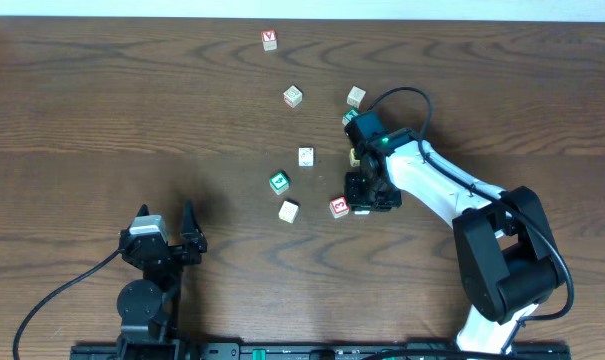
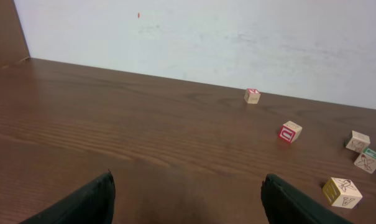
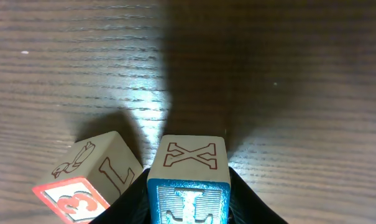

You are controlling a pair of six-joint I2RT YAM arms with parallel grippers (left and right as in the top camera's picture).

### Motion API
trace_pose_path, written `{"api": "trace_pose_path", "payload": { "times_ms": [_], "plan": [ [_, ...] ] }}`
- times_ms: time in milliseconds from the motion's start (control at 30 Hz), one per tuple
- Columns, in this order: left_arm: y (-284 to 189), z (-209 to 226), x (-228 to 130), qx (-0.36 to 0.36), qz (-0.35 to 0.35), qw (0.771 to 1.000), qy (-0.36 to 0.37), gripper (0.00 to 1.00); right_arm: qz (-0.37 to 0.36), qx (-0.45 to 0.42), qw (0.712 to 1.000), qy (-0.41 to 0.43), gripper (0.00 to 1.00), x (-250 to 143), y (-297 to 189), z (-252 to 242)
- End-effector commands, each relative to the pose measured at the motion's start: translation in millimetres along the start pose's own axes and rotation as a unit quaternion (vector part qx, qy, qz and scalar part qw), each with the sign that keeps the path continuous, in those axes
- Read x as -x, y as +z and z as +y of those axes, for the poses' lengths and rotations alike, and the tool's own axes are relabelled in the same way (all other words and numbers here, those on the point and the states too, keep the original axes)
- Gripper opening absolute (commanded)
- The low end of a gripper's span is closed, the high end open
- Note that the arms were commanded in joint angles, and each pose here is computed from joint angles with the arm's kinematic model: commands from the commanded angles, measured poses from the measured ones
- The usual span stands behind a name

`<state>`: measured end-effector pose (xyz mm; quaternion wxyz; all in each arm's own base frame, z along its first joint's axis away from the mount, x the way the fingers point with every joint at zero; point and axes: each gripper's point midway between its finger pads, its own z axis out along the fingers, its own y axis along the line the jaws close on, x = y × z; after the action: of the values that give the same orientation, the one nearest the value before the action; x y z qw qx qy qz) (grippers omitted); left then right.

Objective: Lift 5 blocks

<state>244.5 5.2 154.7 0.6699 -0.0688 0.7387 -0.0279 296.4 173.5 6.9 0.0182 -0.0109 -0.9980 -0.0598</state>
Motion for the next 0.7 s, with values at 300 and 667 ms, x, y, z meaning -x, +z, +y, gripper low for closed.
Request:
{"api": "trace_pose_path", "payload": {
  "times_ms": [300, 667],
  "plan": [
    [1, 6, -16, 0.014, 0.023, 1.0, 0.006, 0.76, 0.014, 0.02, 1.0, 0.017, 0.34, -7, 0, 13],
    [1, 6, -16, 0.014, 0.023, 1.0, 0.006, 0.76, 0.015, 0.019, 0.999, -0.033, 0.36, -16, 2, 26]
  ]
}}
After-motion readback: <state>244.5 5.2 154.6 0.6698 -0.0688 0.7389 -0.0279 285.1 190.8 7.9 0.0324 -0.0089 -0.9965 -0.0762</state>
